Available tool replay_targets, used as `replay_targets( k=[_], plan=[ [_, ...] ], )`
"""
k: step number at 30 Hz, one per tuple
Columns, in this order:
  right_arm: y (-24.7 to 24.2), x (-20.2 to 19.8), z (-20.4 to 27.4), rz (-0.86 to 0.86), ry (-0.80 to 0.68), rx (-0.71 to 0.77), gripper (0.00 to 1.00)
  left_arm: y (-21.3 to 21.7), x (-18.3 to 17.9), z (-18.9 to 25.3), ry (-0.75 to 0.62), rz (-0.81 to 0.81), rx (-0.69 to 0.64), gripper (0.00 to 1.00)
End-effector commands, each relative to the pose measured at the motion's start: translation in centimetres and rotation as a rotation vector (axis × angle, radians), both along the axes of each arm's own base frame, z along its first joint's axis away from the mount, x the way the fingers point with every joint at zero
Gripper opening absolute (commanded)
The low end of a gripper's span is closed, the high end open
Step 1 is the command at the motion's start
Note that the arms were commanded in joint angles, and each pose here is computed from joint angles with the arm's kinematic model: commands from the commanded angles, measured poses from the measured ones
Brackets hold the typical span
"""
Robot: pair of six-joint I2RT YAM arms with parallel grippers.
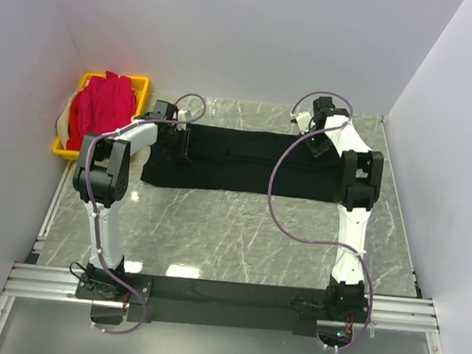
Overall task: Fold and stack the t-shirts
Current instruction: Fold the tshirt
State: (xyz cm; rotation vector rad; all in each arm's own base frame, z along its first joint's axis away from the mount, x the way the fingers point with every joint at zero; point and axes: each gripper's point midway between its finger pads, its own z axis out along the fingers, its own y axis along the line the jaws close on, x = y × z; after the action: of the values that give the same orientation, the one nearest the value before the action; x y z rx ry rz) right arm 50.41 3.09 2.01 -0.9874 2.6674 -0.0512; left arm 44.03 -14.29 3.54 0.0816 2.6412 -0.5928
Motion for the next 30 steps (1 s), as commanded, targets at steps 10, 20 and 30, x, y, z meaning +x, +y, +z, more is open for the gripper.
replay_targets(
  k=[10, 20, 30],
  plan=[
    [5.0, -19.8, -0.3, 0.115, 0.535, 0.197, 0.11, 2.5, 5.8, -2.2, -0.027, -0.008, 0.186, 0.36],
    [15.5, -27.3, 7.0, 0.310, 0.548, 0.494, 0.16, -3.3, 17.2, 4.9, -0.386, -0.170, -0.049, 0.49],
    [11.7, -17.9, 6.1, 0.192, 0.238, 0.293, 0.13, -2.4, 11.0, 14.6, -0.483, -0.035, -0.125, 0.51]
  ],
)
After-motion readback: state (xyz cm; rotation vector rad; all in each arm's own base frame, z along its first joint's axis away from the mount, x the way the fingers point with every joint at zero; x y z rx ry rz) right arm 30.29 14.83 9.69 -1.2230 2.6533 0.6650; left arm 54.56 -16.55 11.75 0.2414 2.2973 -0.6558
